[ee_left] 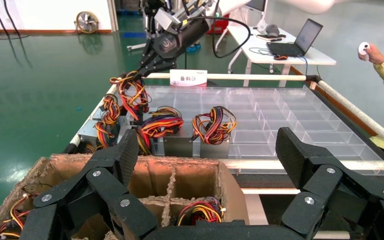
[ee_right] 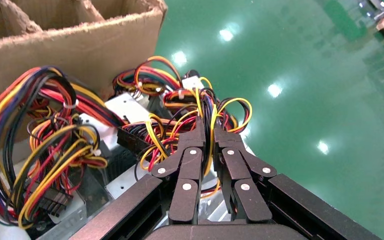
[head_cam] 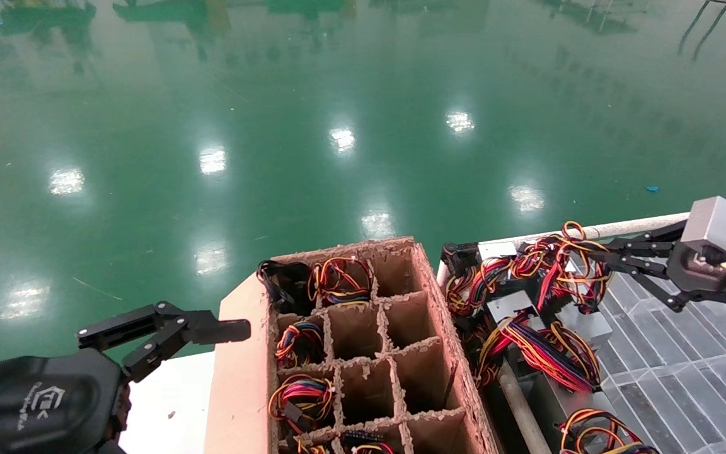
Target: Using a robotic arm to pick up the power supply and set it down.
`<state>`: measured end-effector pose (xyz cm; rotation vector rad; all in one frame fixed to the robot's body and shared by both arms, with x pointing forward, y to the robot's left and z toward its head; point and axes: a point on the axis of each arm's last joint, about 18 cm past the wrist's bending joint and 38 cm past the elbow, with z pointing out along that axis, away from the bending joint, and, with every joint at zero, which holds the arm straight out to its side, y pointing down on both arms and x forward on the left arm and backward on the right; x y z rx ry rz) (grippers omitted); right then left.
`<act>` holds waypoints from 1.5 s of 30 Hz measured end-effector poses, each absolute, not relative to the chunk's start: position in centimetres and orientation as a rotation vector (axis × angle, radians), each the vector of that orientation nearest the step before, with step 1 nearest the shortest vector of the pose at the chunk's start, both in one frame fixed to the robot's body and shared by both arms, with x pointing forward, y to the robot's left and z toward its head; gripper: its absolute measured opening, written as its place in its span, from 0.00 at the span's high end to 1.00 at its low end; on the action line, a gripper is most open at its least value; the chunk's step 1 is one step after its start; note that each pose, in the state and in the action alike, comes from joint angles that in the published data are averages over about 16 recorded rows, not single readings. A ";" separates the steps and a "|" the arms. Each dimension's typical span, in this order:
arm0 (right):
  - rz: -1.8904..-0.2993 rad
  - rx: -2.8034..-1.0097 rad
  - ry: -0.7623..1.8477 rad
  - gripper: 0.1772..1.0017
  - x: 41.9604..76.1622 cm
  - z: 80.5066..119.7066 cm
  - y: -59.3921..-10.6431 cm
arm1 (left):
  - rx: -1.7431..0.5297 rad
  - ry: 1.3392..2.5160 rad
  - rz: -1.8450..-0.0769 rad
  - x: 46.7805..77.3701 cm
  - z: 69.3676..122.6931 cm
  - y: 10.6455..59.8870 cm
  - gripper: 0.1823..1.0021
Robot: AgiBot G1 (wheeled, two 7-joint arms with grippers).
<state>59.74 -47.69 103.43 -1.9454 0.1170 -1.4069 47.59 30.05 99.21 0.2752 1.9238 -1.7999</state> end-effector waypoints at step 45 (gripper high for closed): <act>-1.400 -1.872 0.146 0.46 59.7 104.1 -48.3 | 0.275 1.923 -1.800 47.6 99.2 30.1 0.00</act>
